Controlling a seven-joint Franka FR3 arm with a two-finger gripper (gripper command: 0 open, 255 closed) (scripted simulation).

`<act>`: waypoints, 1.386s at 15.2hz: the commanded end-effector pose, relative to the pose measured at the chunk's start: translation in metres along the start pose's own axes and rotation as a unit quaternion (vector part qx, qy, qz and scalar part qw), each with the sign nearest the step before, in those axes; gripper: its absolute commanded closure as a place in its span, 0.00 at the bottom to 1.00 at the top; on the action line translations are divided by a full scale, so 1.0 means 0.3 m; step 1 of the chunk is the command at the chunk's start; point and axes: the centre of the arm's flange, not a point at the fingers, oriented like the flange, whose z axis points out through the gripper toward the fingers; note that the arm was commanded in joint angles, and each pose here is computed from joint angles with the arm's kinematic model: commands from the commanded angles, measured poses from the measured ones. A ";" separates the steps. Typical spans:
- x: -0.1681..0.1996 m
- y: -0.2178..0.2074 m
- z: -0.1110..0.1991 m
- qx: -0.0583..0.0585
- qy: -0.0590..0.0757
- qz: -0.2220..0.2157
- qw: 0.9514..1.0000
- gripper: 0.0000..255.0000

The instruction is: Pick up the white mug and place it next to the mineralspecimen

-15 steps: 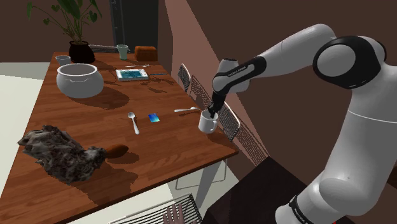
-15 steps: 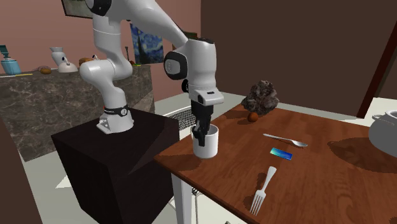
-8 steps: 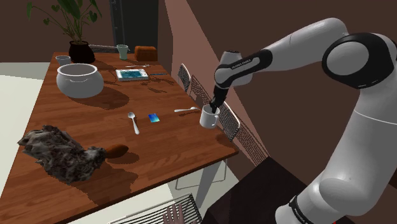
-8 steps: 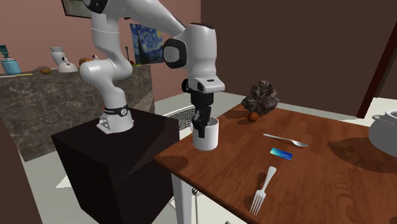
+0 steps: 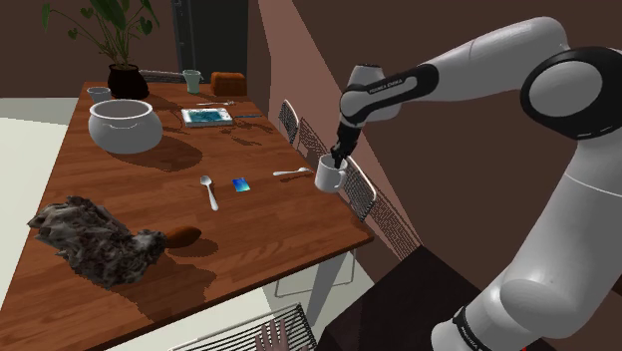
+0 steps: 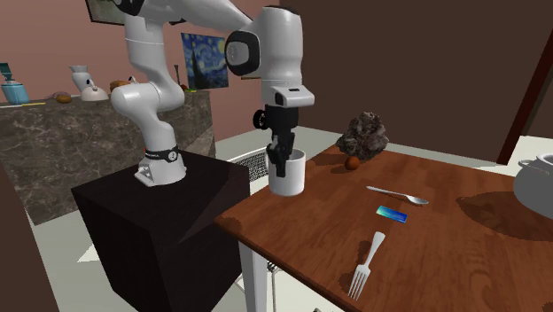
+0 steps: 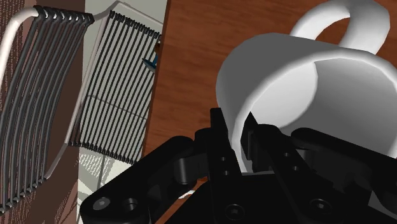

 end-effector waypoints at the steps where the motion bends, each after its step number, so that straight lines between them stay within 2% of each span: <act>1: 0.002 -0.001 -0.034 0.000 0.000 0.000 1.000 1.00; 21: 0.008 0.001 -0.386 0.000 0.000 0.000 1.000 1.00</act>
